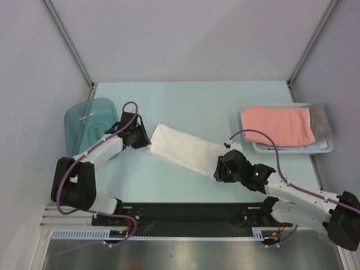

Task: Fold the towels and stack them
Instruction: Fold the towel, then neatly place the folded towel into the bin

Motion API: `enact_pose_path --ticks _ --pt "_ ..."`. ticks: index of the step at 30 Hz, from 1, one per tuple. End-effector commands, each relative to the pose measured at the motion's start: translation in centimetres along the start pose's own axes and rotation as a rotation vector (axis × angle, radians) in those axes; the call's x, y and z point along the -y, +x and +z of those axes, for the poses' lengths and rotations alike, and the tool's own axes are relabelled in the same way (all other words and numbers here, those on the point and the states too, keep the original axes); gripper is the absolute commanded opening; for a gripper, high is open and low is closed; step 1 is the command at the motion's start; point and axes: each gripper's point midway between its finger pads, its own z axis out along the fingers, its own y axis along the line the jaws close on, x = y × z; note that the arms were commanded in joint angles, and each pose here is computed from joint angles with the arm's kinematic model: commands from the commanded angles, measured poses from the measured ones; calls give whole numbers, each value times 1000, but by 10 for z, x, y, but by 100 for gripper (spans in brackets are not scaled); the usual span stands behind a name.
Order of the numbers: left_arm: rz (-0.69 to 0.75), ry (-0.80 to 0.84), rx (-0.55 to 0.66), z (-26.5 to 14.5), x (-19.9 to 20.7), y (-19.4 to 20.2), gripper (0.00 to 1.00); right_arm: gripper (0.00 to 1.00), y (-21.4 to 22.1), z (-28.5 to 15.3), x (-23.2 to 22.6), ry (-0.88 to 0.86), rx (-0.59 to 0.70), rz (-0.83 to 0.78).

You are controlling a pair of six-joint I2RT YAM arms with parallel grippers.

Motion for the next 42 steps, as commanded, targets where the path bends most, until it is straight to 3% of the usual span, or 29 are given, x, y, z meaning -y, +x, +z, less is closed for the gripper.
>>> enact_pose_path --ticks 1,5,12,15,20,28,33,42 --pt "73 2 128 -39 11 -37 34 47 -31 -14 1 12 99 27" --pt "134 32 220 -66 33 -70 27 50 -47 -3 18 25 108 94" --pt "203 99 131 -33 67 -51 20 53 -76 11 20 22 186 159" --pt "163 10 78 -7 47 -36 13 53 -72 22 31 68 167 172" --pt "77 -143 61 18 1 -6 11 63 -60 37 46 89 168 218" --pt "17 -206 9 47 -23 26 7 68 -63 55 50 82 211 255" --pt "12 -214 14 46 -27 28 7 66 -67 65 50 90 224 278" --pt "10 -173 20 40 -17 24 7 46 -46 93 54 175 148 259"
